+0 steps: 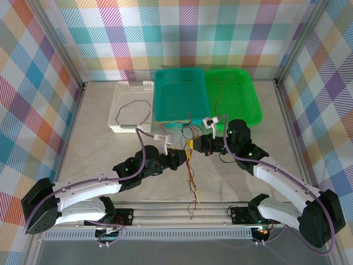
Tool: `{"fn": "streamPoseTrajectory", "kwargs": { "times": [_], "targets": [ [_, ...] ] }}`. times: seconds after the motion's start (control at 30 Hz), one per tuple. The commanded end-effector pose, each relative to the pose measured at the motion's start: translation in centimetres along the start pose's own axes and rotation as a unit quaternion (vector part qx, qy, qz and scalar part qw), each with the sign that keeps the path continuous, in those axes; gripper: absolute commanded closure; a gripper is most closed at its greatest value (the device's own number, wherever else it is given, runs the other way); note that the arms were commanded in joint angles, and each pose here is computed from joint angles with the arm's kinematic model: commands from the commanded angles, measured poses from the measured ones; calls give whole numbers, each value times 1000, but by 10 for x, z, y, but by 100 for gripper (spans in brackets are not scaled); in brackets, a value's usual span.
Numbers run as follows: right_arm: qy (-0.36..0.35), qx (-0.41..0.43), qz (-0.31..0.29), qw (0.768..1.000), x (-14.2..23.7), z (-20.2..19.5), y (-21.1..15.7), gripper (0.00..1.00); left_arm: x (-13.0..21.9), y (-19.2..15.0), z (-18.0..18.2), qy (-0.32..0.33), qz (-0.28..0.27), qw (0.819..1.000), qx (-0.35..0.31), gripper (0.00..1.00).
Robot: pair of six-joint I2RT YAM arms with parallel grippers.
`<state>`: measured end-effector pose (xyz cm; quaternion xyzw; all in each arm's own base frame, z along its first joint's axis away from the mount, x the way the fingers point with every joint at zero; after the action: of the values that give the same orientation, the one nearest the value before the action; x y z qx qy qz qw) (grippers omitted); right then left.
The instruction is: Untangle the cables
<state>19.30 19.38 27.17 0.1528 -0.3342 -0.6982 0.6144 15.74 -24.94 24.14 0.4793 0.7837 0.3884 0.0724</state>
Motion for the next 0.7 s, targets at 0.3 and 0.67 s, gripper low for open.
{"fn": "streamPoseTrajectory", "kwargs": {
  "times": [0.3,0.67],
  "targets": [
    [-171,-38,-6,984,4,-42,-8,97,27,19,32,96,-51,994,9,100],
    [-204,-121,15,971,-2,-90,-13,74,24,15,51,136,-44,990,19,100]
  ]
}}
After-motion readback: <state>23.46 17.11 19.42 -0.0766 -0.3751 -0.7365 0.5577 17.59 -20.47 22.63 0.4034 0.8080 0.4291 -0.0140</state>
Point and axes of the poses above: each hand's point on the last joint's axis, 136 mm out from that joint toward the fingers, its own x axis back along the fingers, its own z axis along the line the jaws close on, y = z × x, the point moved 9 cm from there along x, back along the fingers, and after that the axes turned 1 degree about -x, right-handed, at the moved point
